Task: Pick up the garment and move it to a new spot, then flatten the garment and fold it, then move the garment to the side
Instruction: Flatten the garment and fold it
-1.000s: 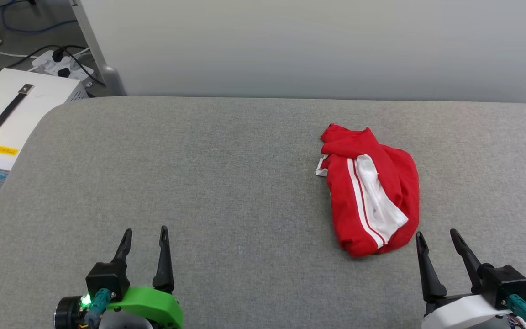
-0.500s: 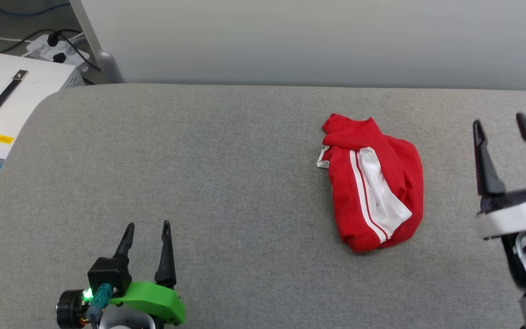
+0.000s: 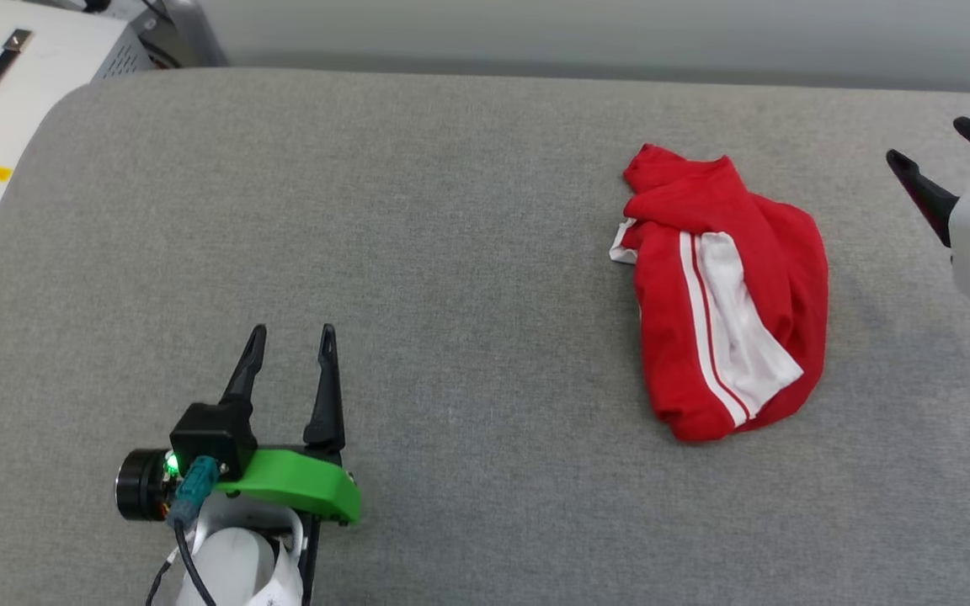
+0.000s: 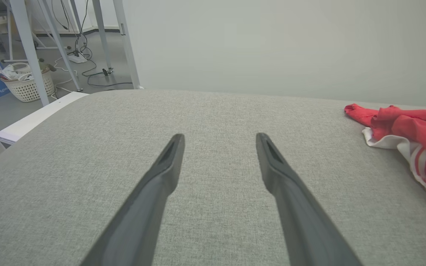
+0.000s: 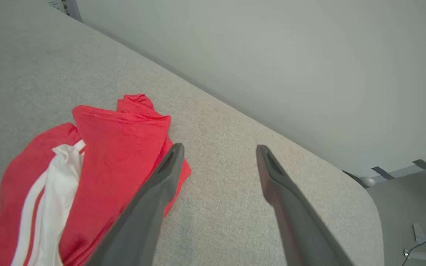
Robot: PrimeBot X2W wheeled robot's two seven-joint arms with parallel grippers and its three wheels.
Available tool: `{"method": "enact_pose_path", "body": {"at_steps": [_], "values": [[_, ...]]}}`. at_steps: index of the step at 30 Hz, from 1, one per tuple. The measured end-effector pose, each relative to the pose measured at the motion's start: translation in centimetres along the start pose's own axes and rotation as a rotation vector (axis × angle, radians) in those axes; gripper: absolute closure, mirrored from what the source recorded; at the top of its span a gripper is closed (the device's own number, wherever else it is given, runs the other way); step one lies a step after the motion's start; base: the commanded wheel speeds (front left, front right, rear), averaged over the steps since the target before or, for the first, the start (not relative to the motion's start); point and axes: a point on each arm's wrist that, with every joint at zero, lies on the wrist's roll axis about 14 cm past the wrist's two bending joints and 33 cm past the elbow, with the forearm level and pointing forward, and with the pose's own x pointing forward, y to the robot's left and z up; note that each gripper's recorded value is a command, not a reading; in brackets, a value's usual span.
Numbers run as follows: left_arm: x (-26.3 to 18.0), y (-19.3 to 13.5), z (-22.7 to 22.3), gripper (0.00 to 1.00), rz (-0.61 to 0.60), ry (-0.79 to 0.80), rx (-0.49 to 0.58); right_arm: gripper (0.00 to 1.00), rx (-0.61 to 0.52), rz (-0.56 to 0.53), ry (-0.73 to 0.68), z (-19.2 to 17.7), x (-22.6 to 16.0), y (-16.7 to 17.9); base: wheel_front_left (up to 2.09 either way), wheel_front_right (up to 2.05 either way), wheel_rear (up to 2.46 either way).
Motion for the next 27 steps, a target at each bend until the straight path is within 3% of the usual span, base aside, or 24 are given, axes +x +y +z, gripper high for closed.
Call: {"method": "enact_pose_path", "body": {"at_steps": [4, 9, 19, 23, 24, 25, 27], "values": [[1.4, 0.1, 0.3, 0.0, 0.009, -0.018, -0.01, 0.0, 0.003, 0.074, 0.257, -3.2, 1.9, 0.5, 0.0, 0.0, 0.0], [3.2, -0.1, 0.3, 0.0, 0.009, -0.029, -0.019, 0.0, -0.032, 0.114, 0.447, -6.4, 4.9, 0.9, 0.0, 0.0, 0.0], [4.5, 1.3, -2.5, 0.0, 0.06, 0.034, -0.02, 0.0, 0.055, 0.238, 0.625, -14.6, 10.2, 5.7, 0.0, 0.0, 0.0], [4.2, 2.2, -3.3, 0.0, 0.085, 0.06, -0.01, 0.0, 0.059, 0.263, 0.652, -15.6, 11.1, 6.2, 0.0, 0.0, 0.0], [4.1, 2.5, -3.5, 0.0, 0.095, 0.065, -0.006, 0.74, 0.049, 0.265, 0.644, -15.5, 11.3, 6.2, 0.0, 0.0, 0.0], [4.0, 2.7, -3.5, 0.0, 0.101, 0.067, -0.004, 1.0, 0.044, 0.265, 0.624, -15.3, 11.5, 6.1, 0.0, 0.0, 0.0], [3.9, 3.0, -3.3, 0.0, 0.111, 0.064, -0.002, 1.0, 0.057, 0.267, 0.575, -14.5, 11.8, 6.3, 0.0, 0.0, 0.0]]}}
